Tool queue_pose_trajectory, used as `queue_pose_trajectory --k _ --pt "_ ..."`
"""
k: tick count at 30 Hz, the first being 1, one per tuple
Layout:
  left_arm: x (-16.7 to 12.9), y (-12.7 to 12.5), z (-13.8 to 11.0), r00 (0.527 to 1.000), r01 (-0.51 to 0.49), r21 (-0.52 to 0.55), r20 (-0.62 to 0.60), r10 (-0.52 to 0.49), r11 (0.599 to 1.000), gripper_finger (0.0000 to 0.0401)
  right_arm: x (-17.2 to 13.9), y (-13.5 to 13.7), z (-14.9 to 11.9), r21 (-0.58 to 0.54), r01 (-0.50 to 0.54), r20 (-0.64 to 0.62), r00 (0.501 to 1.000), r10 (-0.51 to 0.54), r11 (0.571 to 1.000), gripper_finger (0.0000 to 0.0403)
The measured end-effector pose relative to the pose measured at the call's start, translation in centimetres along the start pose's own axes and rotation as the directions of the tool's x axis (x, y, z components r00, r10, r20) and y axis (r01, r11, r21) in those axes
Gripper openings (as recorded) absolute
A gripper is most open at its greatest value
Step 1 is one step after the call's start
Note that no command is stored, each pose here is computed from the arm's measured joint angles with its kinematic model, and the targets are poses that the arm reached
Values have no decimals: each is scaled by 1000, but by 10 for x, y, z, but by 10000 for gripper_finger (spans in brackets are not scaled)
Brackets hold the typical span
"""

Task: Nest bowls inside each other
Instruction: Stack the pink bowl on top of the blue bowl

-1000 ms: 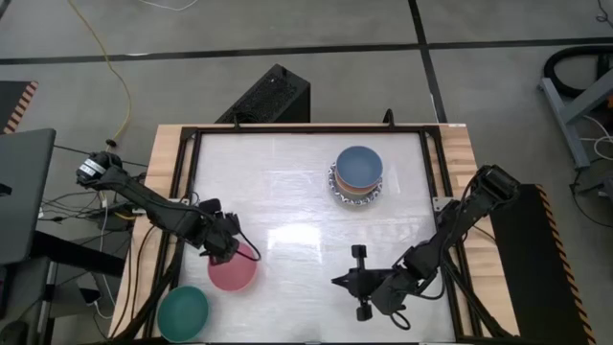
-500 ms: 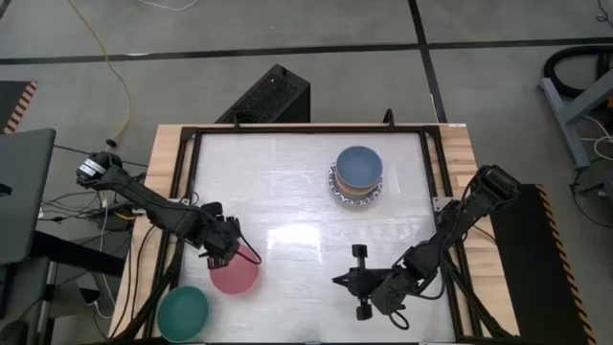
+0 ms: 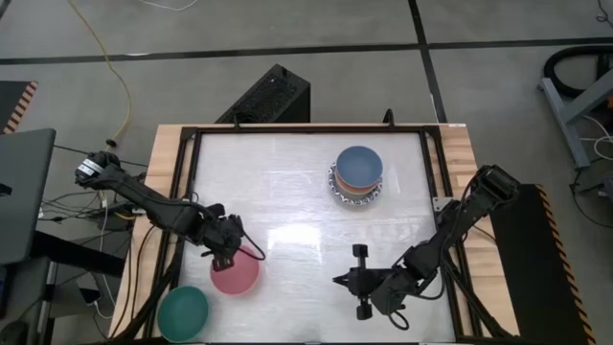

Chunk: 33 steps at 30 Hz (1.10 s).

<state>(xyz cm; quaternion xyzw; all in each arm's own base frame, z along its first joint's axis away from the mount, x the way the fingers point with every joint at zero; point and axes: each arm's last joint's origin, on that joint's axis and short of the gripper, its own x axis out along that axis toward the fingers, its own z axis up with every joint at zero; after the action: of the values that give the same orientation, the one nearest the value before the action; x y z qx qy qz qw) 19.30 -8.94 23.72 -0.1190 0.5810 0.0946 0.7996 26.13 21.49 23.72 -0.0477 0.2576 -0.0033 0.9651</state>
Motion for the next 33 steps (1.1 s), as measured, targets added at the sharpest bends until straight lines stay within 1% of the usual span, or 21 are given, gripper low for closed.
queue_pose_trajectory --k 4,8,14,16,18,20,22,26,27,30,33 --pt "11 4 -4 1000 -12 9 -3 12 1000 213 -1 1 -2 -5 0 -10 1000 0 1000 8" --pt "26 12 -13 997 -15 -5 -75 14 1000 213 -1 1 -2 -5 -2 -9 1000 2 1000 8" --pt "38 12 -19 992 59 -21 -106 -61 998 212 -1 1 -2 -6 0 -11 1000 0 1000 8" --pt "40 13 -20 991 60 -35 -116 -63 998 206 -1 1 -2 -6 0 -11 1000 0 1000 8" --pt "40 13 -21 991 56 -46 -119 -61 997 189 -1 1 -2 -7 0 -11 1000 0 1000 8" --pt "40 13 -21 991 57 -52 -118 -63 997 159 -1 1 -2 -6 1 -11 1000 -1 1000 8" --pt "40 13 -21 991 56 -52 -118 -62 997 120 -1 1 -2 -7 0 -11 1000 0 1000 8" --pt "40 14 -20 993 47 -52 -110 -53 998 27 -1 1 -2 -7 1 -11 1000 -1 1000 8" --pt "40 14 -20 994 40 -61 -104 -46 997 15 -1 1 -2 -6 5 -10 1000 -5 1000 8" --pt "40 15 -19 997 4 -110 -74 -12 994 7 -1 0 -1 -6 43 5 999 -43 999 8" --pt "40 16 -17 999 -50 -170 -15 48 984 3 -1 -3 -1 15 110 28 994 -110 994 8"
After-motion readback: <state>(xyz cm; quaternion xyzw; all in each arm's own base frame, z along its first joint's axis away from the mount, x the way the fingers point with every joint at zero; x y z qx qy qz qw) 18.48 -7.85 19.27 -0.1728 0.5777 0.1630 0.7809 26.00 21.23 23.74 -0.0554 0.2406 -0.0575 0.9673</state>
